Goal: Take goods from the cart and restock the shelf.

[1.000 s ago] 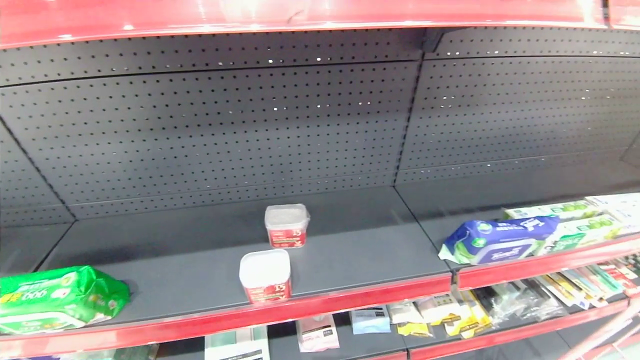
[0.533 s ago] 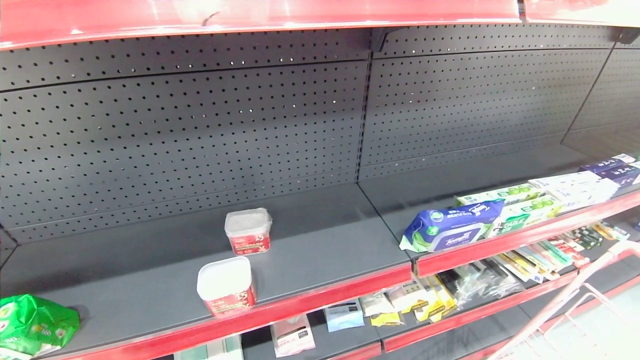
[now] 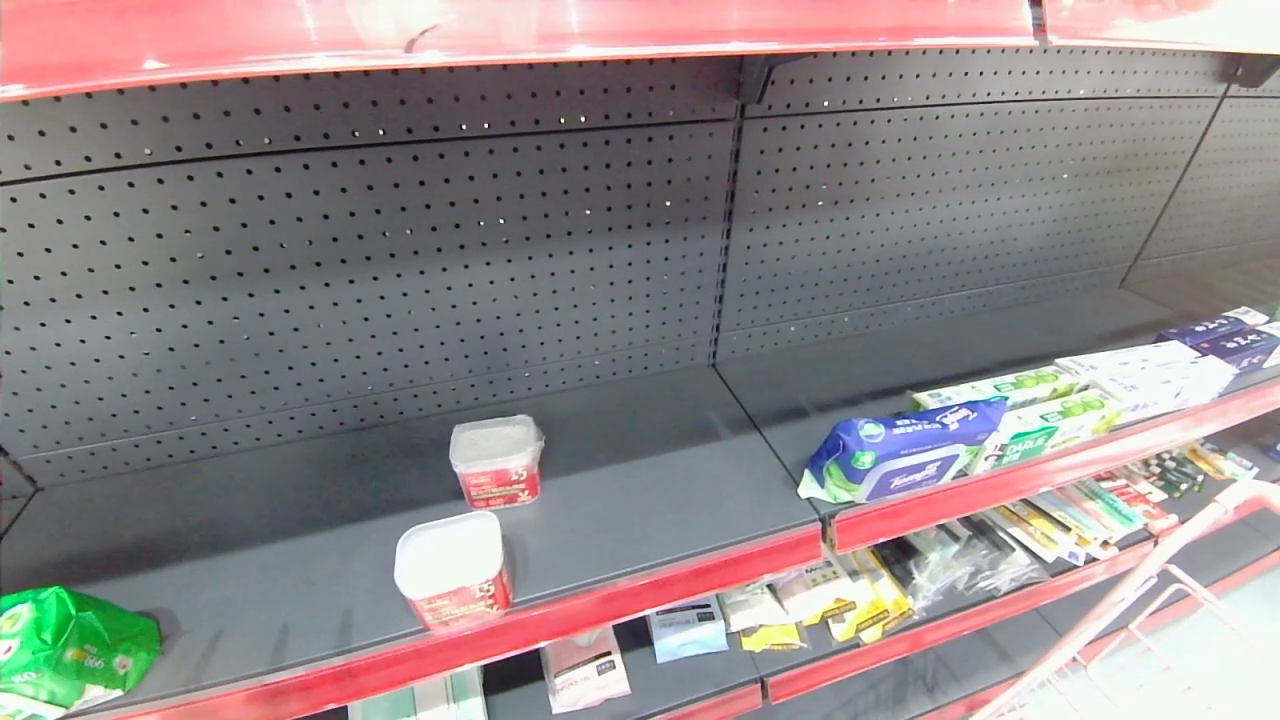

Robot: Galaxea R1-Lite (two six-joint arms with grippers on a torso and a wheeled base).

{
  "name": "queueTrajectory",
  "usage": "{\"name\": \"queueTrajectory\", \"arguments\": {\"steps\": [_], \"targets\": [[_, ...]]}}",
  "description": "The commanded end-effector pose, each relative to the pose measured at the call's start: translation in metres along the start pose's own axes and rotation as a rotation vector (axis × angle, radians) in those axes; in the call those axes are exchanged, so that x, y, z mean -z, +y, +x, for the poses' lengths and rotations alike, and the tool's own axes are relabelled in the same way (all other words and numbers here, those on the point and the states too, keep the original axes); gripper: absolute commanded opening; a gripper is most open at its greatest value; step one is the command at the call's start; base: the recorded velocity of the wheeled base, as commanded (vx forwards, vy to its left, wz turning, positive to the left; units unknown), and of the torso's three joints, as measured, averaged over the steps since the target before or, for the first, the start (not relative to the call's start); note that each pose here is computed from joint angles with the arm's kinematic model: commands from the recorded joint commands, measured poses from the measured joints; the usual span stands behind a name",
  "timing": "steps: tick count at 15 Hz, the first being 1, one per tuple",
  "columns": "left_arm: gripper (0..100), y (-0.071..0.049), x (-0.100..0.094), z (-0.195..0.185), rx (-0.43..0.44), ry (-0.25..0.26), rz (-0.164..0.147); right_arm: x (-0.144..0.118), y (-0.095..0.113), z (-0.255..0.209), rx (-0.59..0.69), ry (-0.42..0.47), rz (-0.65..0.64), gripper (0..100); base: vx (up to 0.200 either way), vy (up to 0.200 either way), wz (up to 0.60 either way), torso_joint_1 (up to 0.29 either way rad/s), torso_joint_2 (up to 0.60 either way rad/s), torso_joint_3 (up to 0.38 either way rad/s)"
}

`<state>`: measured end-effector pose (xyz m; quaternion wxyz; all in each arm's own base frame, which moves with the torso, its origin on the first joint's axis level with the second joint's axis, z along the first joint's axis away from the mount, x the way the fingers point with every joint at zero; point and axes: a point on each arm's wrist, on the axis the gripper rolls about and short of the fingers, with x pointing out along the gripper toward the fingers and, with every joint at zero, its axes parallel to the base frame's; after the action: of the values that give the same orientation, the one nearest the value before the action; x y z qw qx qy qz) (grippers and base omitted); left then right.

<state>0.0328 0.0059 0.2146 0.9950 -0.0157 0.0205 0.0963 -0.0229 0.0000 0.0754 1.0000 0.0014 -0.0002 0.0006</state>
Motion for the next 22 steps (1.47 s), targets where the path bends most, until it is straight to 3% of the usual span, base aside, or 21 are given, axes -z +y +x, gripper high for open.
{"name": "queueTrajectory", "arguments": {"steps": [1, 2, 5, 9, 15, 18, 22], "targets": [[100, -0.005, 0.004, 0.084, -0.051, 0.368, 0.042, 0.000, 0.000, 0.000, 0.000, 0.000, 0.000, 100, 0.000, 0.000, 0.00, 0.000, 0.00, 0.000], [100, -0.008, 0.012, 0.085, -0.020, 0.433, 0.056, 0.000, 0.000, 0.000, 0.000, 0.002, 0.000, 100, 0.000, 0.000, 0.00, 0.000, 0.00, 0.000], [100, -0.022, 0.027, 0.100, 0.084, 0.563, 0.082, 0.000, 0.000, 0.000, 0.000, 0.002, 0.000, 100, 0.000, 0.000, 0.00, 0.000, 0.00, 0.000], [100, -0.031, 0.038, 0.122, 0.134, 0.662, 0.102, 0.000, 0.000, 0.000, 0.000, 0.000, 0.000, 100, 0.000, 0.000, 0.00, 0.000, 0.00, 0.000], [100, -0.036, 0.045, 0.146, 0.132, 0.730, 0.124, 0.000, 0.000, 0.000, 0.000, 0.000, 0.000, 100, 0.000, 0.000, 0.00, 0.000, 0.00, 0.000], [100, -0.038, 0.061, 0.158, 0.160, 0.808, 0.212, 0.000, 0.000, 0.000, 0.000, 0.002, 0.000, 100, 0.000, 0.000, 0.00, 0.000, 0.00, 0.000], [100, -0.051, 0.074, 0.167, 0.222, 0.870, 0.255, 0.000, 0.000, 0.000, 0.000, 0.002, 0.000, 100, 0.000, 0.000, 0.00, 0.000, 0.00, 0.000]]}}
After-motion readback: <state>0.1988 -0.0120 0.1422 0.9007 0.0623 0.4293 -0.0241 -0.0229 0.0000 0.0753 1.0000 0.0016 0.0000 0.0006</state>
